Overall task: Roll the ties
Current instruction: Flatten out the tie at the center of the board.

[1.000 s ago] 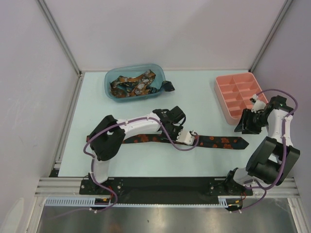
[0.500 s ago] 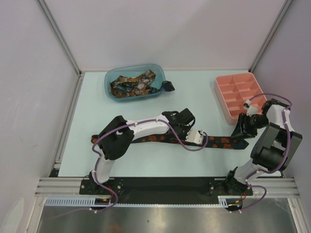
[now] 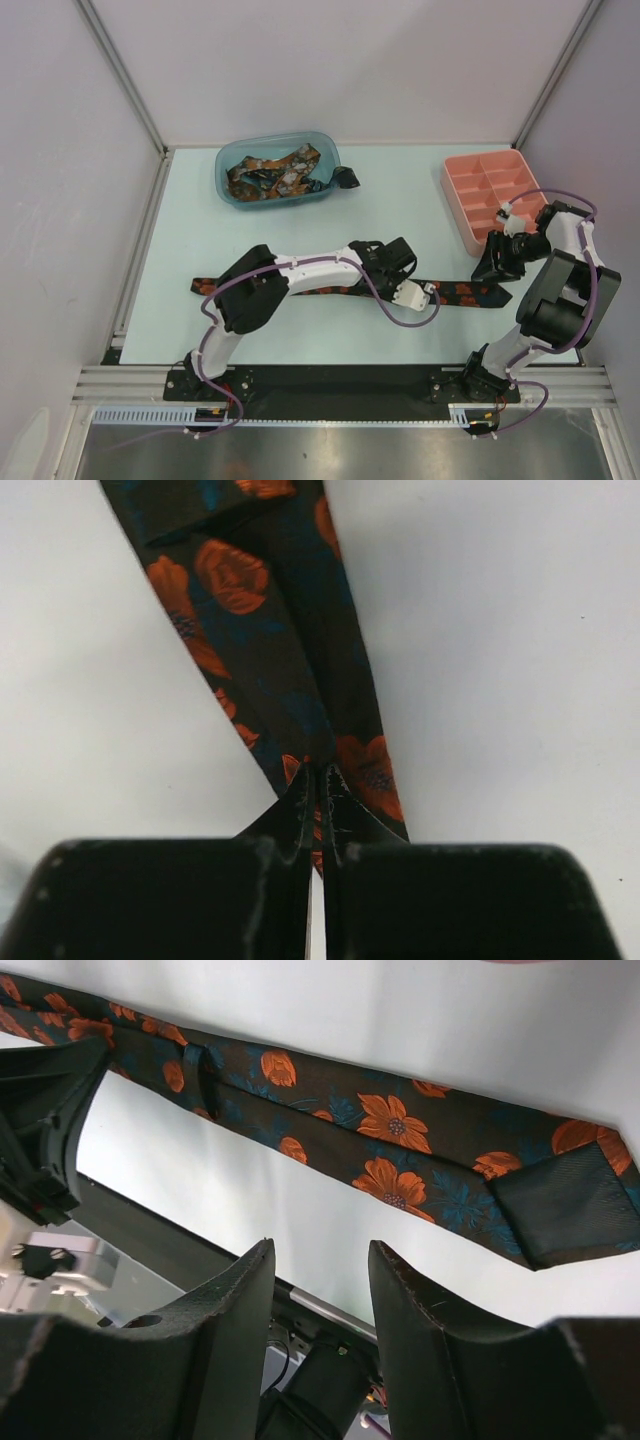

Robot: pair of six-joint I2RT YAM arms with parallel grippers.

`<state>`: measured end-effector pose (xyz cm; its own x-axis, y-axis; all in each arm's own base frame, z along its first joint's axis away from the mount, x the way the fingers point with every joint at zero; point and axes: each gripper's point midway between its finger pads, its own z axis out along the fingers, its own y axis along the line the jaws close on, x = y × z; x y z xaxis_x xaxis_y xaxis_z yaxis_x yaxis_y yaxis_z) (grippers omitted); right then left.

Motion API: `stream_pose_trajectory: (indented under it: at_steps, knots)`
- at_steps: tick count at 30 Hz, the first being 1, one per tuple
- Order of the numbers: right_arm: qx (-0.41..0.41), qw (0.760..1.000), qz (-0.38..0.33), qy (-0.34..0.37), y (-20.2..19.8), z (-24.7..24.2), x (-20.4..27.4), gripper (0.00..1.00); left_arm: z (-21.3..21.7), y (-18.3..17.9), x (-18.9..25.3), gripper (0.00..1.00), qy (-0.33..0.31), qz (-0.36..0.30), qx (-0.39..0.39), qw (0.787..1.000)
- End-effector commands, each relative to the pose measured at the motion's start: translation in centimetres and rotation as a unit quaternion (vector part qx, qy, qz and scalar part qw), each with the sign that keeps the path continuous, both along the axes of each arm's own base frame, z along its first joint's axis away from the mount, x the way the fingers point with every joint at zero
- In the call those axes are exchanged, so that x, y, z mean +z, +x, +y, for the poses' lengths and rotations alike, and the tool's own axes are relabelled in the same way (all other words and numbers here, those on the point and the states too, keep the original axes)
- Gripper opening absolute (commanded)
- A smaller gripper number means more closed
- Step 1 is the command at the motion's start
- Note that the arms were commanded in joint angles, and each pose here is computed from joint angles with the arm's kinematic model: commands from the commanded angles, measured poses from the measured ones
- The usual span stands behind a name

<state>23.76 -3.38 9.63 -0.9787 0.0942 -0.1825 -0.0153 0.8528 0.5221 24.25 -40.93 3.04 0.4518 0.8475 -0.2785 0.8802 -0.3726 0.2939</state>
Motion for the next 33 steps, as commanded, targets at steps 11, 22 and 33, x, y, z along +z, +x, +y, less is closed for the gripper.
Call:
stream_pose_trajectory:
  at_steps: [11, 22, 33]
  knots:
    - [0.016, 1.000, -0.012, 0.017, 0.1, 0.8, 0.5, 0.47, -3.5, 0.1, 2.2, 0.00, -0.040, -0.001, -0.011, 0.999]
    - [0.039, 0.998, -0.008, 0.041, 0.2, 2.0, 0.1, 0.48, -4.6, -1.2, 0.7, 0.00, -0.036, 0.011, -0.031, 0.999]
    - [0.085, 0.994, 0.019, 0.068, 0.7, 5.5, -1.7, 0.47, -8.2, -0.9, 2.2, 0.02, -0.132, 0.023, 0.007, 0.991]
